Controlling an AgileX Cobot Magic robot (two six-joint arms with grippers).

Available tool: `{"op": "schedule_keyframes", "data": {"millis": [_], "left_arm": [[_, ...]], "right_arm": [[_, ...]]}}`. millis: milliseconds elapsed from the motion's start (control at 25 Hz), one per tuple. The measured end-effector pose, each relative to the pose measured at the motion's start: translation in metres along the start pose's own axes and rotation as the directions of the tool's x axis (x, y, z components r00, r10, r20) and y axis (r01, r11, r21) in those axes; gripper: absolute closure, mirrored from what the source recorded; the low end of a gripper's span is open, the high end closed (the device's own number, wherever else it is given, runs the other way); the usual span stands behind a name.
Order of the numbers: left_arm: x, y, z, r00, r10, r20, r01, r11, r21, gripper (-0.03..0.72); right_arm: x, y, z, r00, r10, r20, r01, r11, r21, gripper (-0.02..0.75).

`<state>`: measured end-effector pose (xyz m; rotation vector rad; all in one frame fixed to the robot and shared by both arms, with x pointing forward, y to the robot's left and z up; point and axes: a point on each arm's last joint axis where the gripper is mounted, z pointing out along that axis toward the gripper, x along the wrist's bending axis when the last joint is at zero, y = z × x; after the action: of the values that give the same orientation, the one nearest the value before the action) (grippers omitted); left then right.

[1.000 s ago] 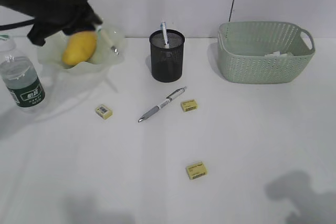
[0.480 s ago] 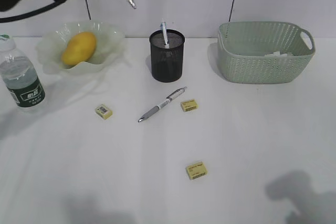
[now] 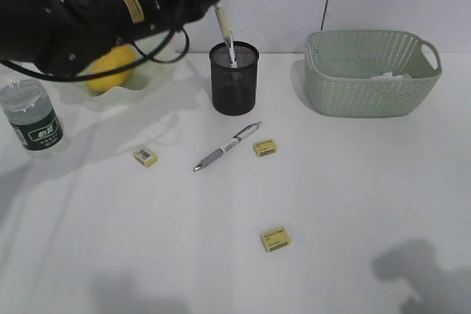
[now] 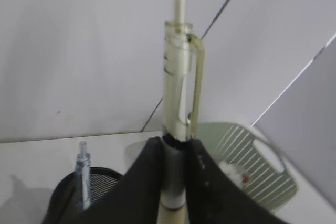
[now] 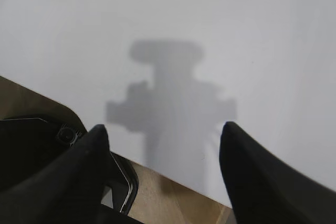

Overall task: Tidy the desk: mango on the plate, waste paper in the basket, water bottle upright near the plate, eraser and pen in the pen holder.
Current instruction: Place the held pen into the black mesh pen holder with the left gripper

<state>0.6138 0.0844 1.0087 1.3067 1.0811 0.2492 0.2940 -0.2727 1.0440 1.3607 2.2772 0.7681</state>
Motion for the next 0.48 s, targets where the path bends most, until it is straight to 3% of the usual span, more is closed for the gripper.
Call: {"op": "schedule_keyframes", "data": {"millis": [160,480], "left_arm": [[0.011,-0.016,0.009,0.995,0.101,0.011,-0.101,0.995,-0.017,0.588],[0.025,-0.023,0.032,0.982,0.19,-0.022,-0.191,0.979,-0.075,0.588]], "right_arm": [[0.0,0.0,0.0,1.0,0.0,0.0,0.0,1.0,0.0,0.216],[0.0,0.0,0.0,1.0,0.0,0.0,0.0,1.0,0.0,0.216]]}}
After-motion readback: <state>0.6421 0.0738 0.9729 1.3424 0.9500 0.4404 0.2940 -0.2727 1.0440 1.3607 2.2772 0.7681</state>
